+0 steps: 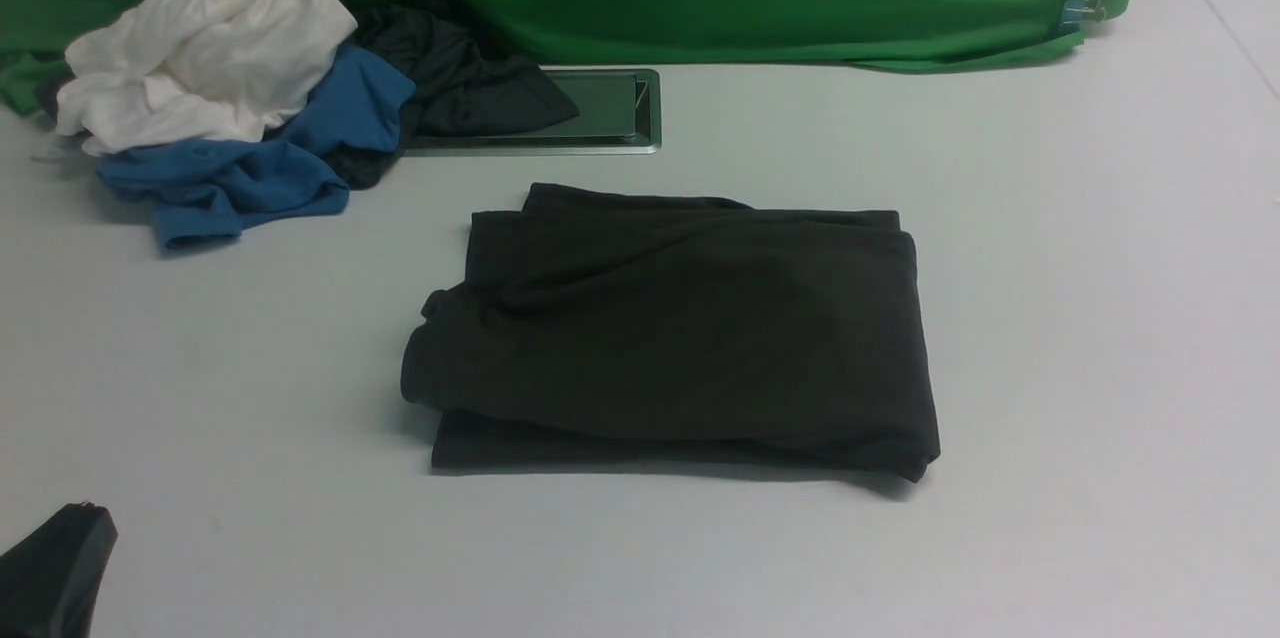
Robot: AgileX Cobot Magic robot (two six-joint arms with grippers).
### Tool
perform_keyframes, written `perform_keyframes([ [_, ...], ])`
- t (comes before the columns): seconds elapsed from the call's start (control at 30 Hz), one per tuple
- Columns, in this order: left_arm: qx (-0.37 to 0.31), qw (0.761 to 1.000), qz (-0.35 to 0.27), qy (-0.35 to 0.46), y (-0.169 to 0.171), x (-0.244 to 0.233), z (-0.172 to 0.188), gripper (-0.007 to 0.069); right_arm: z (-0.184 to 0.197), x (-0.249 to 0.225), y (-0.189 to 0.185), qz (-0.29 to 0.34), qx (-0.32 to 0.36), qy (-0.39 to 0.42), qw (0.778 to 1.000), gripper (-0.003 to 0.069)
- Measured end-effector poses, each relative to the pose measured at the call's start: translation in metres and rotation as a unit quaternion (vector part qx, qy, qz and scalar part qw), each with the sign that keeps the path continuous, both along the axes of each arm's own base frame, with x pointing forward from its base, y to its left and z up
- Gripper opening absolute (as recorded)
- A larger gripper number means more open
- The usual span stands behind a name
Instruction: Fold a long-sleeved shirt on a white desktop.
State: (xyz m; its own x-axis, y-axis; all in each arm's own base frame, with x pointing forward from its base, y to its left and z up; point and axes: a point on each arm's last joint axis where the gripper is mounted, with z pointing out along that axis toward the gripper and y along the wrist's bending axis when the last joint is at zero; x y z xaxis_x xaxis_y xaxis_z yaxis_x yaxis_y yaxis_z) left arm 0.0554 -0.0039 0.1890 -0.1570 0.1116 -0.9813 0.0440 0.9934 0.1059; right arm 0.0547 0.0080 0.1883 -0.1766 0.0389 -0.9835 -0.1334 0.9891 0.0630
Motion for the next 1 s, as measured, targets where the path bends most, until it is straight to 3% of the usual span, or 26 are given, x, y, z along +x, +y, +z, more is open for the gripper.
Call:
perform_keyframes([
  [0.73, 0.0, 1.0, 0.0, 0.0, 0.0, 0.0, 0.0, 0.002, 0.0, 0.0, -0.0002, -0.002, 0.0, 0.0, 1.0, 0.022],
  [1.0, 0.001, 1.0, 0.0, 0.0, 0.0001, 0.0, 0.0001, 0.002, 0.0, 0.0006, -0.0075, -0.068, 0.0, 0.0, 0.998, 0.023],
])
